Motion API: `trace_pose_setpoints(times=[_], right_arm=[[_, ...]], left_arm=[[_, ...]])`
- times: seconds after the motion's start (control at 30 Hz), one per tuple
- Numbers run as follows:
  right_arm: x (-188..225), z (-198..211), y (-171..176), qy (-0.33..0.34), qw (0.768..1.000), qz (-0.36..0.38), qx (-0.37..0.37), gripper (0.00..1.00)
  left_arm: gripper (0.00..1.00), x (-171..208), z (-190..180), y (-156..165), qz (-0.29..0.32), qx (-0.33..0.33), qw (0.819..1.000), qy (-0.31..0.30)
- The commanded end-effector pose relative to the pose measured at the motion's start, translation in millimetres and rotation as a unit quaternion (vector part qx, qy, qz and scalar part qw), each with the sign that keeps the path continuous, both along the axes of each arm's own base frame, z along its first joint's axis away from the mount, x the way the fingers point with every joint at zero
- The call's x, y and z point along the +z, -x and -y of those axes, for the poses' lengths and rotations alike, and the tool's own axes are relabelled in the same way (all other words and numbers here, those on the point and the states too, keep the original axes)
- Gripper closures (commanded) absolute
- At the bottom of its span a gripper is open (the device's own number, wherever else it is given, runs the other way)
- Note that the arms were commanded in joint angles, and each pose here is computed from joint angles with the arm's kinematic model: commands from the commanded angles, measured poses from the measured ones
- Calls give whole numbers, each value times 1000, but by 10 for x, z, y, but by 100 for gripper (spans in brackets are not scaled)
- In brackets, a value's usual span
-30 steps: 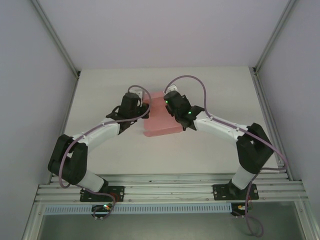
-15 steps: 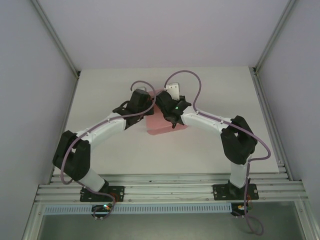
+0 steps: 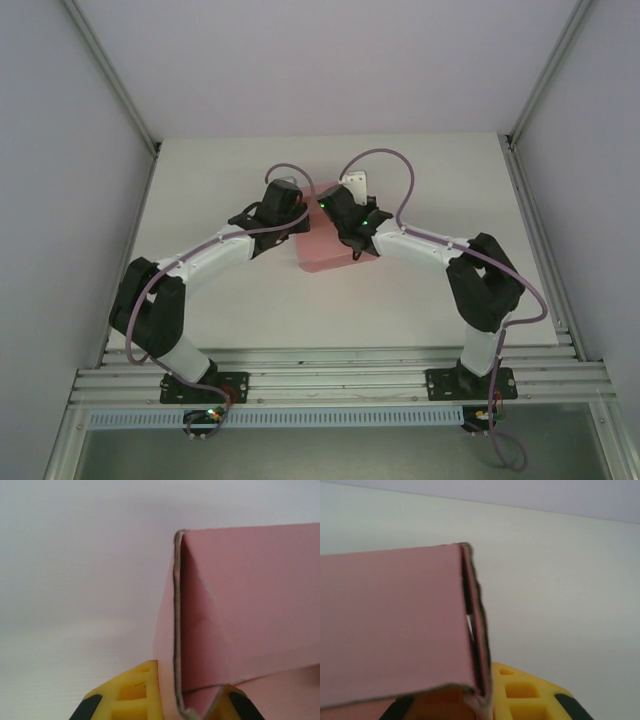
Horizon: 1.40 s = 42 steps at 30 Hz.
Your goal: Assemble paper box
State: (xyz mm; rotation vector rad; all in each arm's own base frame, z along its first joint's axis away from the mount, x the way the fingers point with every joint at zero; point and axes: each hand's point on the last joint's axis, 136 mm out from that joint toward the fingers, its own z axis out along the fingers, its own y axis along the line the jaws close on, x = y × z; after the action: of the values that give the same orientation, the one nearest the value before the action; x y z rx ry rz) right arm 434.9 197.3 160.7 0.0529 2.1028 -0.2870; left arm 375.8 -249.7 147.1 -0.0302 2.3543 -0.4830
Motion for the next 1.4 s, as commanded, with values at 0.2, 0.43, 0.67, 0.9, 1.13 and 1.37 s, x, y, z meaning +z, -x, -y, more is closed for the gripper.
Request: trace_pose_setpoints(times=[0.2, 0.43, 0.67, 0.9, 1.13, 1.37], right_arm=[[-67, 328, -44, -19, 999, 17, 37, 72], [-66, -166, 144, -105, 980, -3, 169, 26], [83, -462, 384, -179, 951, -5, 254, 0], [426, -522, 598, -225, 931, 36, 286, 0], [766, -78, 650, -235, 946, 106, 197, 0], [663, 499, 715, -223, 968, 102, 61, 0]], left_arm=[[100, -24, -395, -71, -2, 59, 998, -34], [100, 73, -320, -101, 14, 40, 999, -23], [100, 139, -316, -105, 26, 30, 999, -25], [100, 130, -425, -112, 28, 20, 999, -30], [100, 121, -424, -107, 30, -38, 998, -29], [100, 170, -372, 53, 4, -212, 977, -21]])
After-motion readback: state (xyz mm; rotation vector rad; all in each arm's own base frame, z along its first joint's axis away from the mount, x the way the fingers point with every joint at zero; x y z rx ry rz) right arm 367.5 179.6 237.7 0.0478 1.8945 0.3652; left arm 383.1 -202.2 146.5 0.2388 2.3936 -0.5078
